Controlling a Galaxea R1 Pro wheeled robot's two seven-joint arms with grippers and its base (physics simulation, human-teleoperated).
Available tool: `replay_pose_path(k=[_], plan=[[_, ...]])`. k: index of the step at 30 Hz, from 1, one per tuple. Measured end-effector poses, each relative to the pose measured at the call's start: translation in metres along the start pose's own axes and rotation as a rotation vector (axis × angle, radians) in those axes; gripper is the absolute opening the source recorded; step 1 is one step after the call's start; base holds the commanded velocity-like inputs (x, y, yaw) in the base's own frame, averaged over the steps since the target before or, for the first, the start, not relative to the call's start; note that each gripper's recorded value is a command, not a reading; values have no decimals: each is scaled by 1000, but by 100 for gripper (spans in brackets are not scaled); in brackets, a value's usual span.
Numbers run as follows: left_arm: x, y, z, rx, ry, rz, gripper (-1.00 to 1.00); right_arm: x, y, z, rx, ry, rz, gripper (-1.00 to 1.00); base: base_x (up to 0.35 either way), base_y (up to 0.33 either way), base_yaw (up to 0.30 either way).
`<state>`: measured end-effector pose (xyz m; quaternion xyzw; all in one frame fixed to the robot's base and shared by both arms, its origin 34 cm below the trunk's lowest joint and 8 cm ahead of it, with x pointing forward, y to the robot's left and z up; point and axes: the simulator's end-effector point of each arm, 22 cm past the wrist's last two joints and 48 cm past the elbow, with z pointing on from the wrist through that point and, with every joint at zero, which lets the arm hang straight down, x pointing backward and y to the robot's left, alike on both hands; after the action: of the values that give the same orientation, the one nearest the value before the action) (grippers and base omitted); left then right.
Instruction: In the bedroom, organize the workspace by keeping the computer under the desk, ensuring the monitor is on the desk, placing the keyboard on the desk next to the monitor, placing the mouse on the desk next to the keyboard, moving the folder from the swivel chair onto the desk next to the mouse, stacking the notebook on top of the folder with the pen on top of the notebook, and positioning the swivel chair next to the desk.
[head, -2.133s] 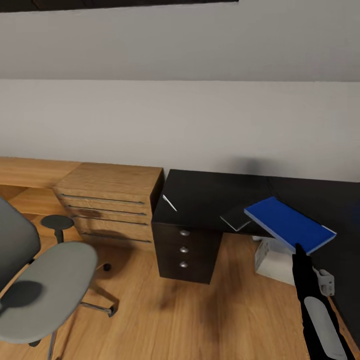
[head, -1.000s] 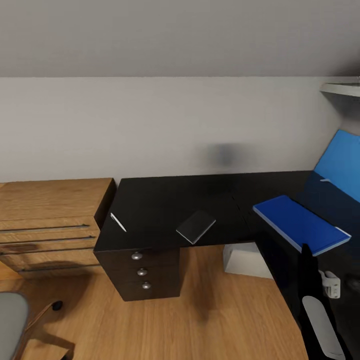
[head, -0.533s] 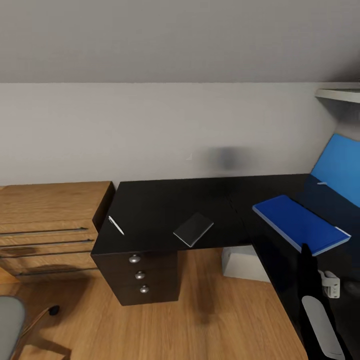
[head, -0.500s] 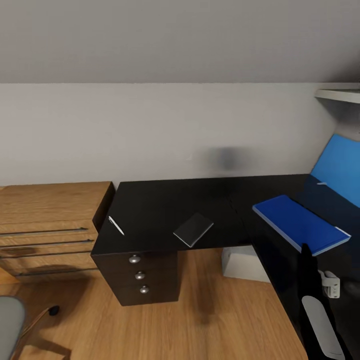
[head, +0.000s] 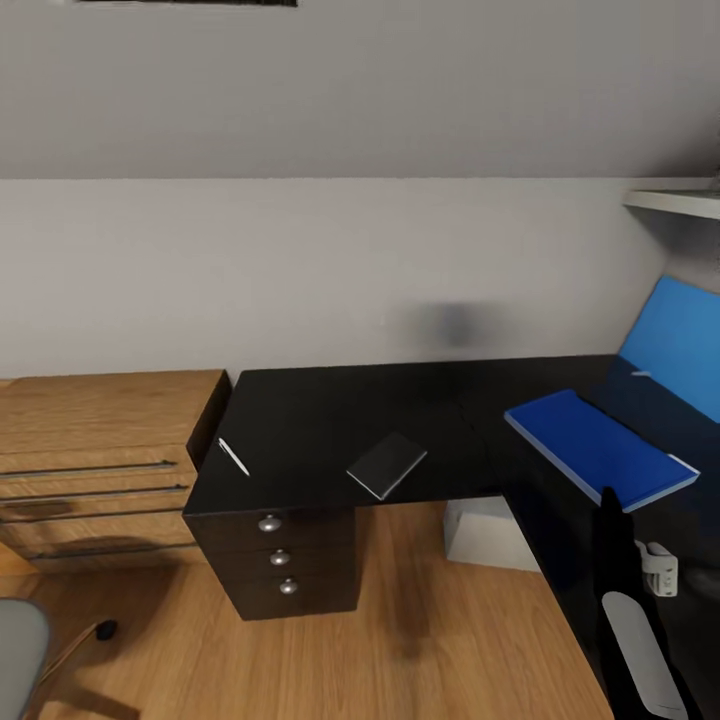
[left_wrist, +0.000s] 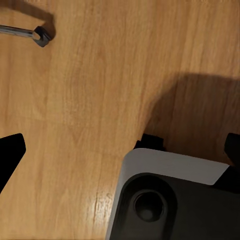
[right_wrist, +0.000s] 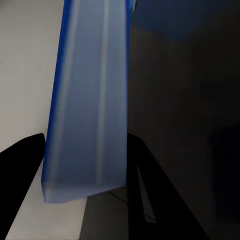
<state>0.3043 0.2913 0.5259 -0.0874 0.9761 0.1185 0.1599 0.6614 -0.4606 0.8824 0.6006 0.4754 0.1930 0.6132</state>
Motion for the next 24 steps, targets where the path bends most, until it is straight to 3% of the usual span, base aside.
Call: replay_pose_path(k=[9, 15, 20, 24], plan=[[-7, 2, 0, -1, -22, -6, 100, -4, 16, -2, -27, -5, 27, -100, 91, -51, -3], [-9, 3, 0, -2, -31, -10, 100, -2, 17, -2, -9, 18, 172, -100, 295, -129, 0], [-10, 3, 0, -3, -32, -11, 100, 30, 21, -4, -16, 170, 191, -100, 126, -64, 0], [-10, 3, 0, -3, -32, -12, 100, 39, 23, -6, -22, 212, 190, -100, 16, -9, 0]])
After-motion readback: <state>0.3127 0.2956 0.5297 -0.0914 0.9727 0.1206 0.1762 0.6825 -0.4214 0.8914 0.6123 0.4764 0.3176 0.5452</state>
